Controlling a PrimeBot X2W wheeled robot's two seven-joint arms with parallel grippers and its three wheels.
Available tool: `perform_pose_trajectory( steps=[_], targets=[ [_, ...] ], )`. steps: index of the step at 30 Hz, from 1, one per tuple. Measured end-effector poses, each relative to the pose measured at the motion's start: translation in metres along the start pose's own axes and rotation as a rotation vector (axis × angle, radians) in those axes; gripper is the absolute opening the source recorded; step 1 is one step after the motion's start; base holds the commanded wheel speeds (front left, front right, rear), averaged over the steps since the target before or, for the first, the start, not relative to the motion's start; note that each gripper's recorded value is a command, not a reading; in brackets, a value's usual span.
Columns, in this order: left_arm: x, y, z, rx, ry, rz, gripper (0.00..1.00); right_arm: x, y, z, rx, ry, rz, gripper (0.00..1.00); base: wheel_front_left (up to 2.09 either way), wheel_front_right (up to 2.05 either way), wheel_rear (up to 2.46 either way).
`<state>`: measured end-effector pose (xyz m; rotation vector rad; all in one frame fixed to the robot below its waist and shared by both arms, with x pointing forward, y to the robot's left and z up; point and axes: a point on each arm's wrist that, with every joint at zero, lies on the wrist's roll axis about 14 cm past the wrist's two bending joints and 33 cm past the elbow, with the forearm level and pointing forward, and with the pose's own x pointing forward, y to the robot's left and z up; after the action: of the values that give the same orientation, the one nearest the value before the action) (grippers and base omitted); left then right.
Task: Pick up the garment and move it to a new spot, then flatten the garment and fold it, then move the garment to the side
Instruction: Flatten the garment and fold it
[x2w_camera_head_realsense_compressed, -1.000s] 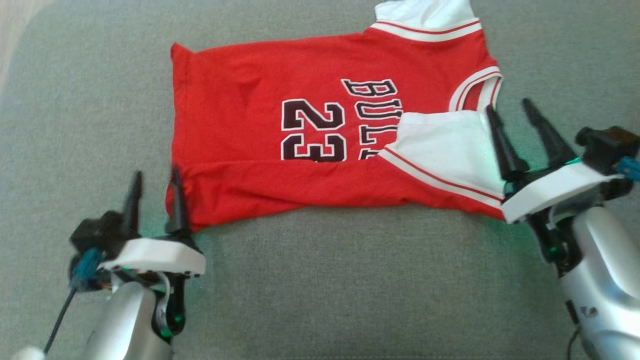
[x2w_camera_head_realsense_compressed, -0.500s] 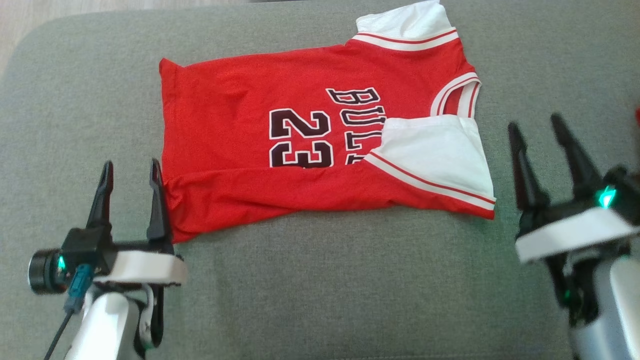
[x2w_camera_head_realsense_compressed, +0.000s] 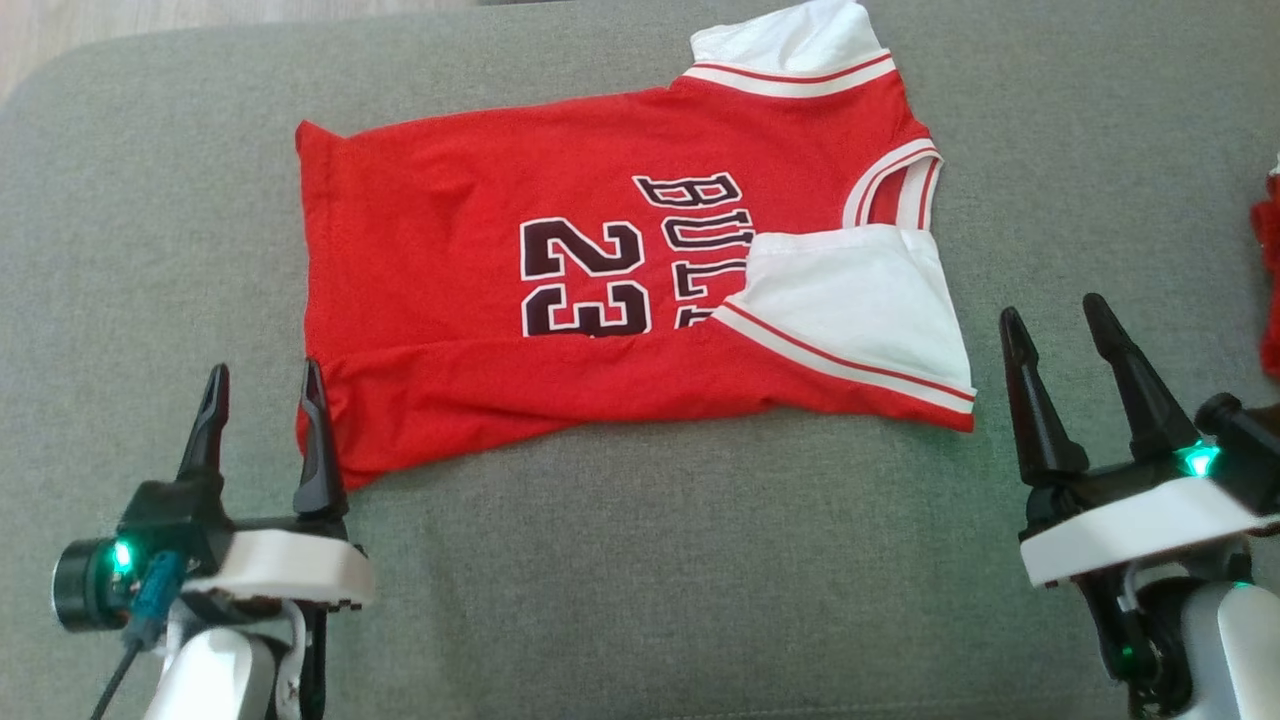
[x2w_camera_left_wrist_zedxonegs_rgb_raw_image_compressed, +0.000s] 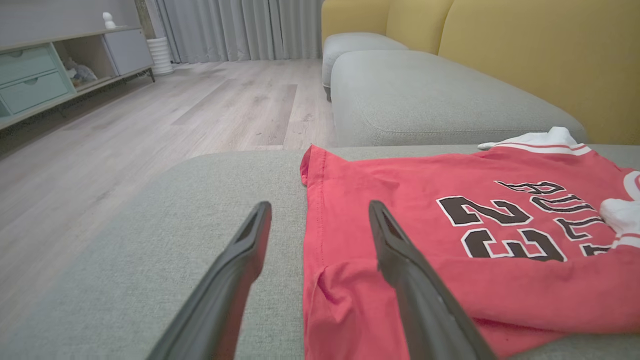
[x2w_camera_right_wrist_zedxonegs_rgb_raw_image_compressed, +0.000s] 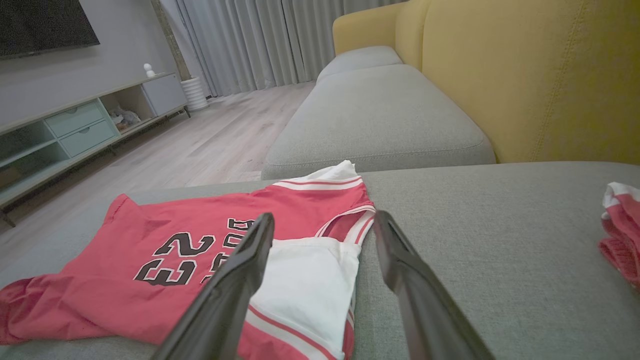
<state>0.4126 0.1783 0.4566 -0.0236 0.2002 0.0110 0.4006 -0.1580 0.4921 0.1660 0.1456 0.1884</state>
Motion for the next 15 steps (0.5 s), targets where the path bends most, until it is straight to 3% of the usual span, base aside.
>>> perform_pose_trajectory(
  steps=[4, 9, 15],
  targets=[
    [0.000, -0.003, -0.017, -0.041, 0.080, -0.016, 1.00, 0.000, -0.002, -0.011, 0.001, 0.050, -0.005, 1.00, 0.00, 0.00, 0.00],
    [-0.006, -0.006, -0.064, -0.102, 0.271, -0.032, 1.00, -0.002, -0.012, -0.061, 0.008, 0.251, -0.014, 1.00, 0.00, 0.00, 0.00],
    [-0.009, -0.015, -0.097, -0.161, 0.434, -0.072, 1.00, 0.010, -0.019, -0.093, -0.014, 0.379, 0.006, 1.00, 0.00, 0.00, 0.00]
  ],
)
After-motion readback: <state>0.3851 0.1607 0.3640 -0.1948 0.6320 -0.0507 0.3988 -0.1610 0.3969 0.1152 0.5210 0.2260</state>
